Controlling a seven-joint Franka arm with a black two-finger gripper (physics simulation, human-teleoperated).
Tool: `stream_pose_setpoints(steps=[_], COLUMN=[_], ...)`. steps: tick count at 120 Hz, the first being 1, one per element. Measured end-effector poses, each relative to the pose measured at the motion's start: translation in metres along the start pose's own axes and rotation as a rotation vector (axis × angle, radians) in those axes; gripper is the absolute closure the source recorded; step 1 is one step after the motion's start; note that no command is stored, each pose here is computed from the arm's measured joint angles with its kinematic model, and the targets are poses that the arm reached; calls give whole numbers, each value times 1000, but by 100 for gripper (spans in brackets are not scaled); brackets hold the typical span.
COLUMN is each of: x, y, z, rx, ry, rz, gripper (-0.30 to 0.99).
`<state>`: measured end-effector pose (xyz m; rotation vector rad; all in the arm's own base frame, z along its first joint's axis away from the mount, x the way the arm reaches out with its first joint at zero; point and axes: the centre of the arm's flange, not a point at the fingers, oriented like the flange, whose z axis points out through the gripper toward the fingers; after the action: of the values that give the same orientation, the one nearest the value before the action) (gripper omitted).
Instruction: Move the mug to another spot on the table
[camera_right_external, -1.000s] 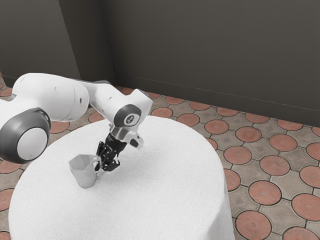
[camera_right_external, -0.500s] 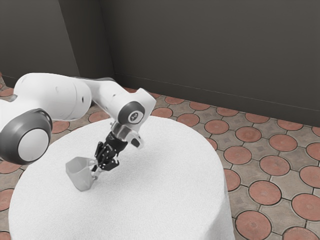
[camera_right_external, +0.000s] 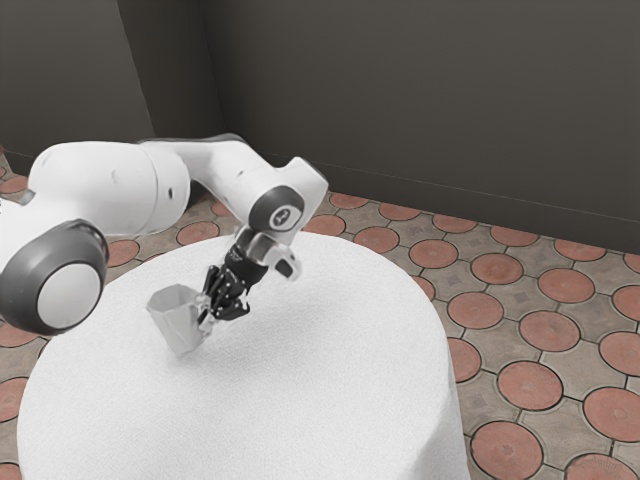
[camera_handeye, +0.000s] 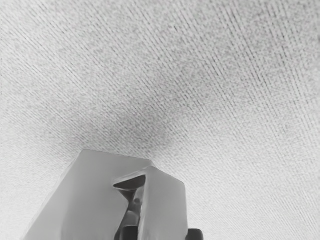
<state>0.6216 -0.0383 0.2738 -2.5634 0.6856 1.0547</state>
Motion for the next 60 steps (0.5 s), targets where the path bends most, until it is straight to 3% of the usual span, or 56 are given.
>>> stream_pose_setpoints(steps=[26,60], x=[15,35], y=[18,38], z=[-35,-52], rx=[61,108], ry=[47,48], rz=[16,37], gripper=[75,76])
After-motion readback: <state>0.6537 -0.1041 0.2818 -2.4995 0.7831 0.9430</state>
